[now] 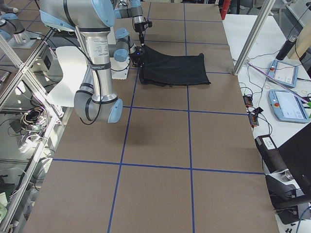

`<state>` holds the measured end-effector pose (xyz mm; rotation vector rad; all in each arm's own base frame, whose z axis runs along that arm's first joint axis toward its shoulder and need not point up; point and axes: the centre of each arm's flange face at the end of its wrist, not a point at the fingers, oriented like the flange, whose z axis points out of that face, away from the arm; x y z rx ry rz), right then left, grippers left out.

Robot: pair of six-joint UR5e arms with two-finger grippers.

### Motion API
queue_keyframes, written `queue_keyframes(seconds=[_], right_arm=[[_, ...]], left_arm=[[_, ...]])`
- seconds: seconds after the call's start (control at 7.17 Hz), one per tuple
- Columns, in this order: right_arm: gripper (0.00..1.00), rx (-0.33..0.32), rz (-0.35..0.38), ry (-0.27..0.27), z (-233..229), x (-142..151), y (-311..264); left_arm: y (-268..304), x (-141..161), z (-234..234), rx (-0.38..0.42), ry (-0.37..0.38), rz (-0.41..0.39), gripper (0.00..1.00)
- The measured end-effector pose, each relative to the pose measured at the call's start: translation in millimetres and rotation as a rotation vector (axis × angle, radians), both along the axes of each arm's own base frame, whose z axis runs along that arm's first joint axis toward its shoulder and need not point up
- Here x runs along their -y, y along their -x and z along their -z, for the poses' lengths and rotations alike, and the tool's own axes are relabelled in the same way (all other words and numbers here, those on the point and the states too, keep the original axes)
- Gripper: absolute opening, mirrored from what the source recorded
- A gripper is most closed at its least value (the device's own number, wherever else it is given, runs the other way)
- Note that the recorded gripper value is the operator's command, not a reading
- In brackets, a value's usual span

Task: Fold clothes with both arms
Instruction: 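Grasp the shirt's near corners with both grippers, then lift the near edge with both grippers and fold it away from the robot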

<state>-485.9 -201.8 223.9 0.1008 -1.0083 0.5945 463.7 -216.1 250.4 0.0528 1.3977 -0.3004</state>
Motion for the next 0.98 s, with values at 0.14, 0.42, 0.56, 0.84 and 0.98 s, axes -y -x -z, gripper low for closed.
queue_keyframes(seconds=[0.14, 0.42, 0.56, 0.84, 0.98], right_arm=[[0.0, 0.012, 0.004, -0.002, 9, -2, -7], [0.0, 0.022, -0.011, -0.003, 18, 11, -12], [0.0, 0.021, -0.037, -0.004, 23, 26, -11], [0.0, 0.007, -0.099, -0.021, 32, 73, -9], [0.0, 0.002, -0.127, -0.029, 37, 97, -14]], left_arm=[[1, 0, 2, 0.002, 0.0, -0.015, 0.0], [6, 17, 2, 0.04, -0.012, -0.03, 0.0], [11, 33, 5, 0.052, -0.04, -0.013, 0.0], [22, 75, 22, 0.095, -0.07, 0.048, 0.0], [29, 101, 35, 0.136, -0.088, 0.08, 0.0]])
